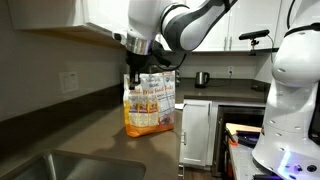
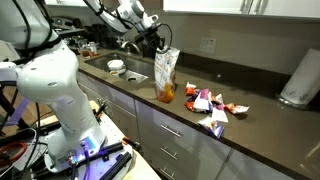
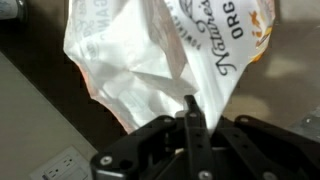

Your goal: Turn the plastic packaging around.

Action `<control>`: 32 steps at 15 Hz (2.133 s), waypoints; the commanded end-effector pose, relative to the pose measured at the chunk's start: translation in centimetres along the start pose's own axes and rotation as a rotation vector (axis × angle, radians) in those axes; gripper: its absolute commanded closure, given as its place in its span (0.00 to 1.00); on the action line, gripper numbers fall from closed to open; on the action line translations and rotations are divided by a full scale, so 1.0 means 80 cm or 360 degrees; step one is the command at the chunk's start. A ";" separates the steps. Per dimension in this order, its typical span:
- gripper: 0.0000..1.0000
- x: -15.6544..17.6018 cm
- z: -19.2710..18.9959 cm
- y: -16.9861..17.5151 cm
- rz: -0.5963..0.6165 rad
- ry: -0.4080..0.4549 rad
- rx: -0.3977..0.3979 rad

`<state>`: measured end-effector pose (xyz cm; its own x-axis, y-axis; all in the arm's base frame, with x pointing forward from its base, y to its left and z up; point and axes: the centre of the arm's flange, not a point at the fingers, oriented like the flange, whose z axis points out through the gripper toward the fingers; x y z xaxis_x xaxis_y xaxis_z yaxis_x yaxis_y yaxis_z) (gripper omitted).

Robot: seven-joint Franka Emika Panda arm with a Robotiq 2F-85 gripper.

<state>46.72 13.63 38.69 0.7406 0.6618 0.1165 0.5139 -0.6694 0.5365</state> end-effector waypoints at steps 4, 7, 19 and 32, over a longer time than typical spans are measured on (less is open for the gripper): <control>1.00 -0.016 -0.032 0.034 -0.0205 0.0040 0.0202; 1.00 -0.025 -0.039 0.042 -0.0283 0.0043 0.0243; 1.00 -0.059 -0.080 0.022 -0.0441 0.0126 0.0224; 1.00 -0.055 -0.079 -0.017 -0.0732 0.0240 0.0209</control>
<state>40.18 13.69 42.44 0.4155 0.9096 0.0014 0.8170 -0.3738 0.4391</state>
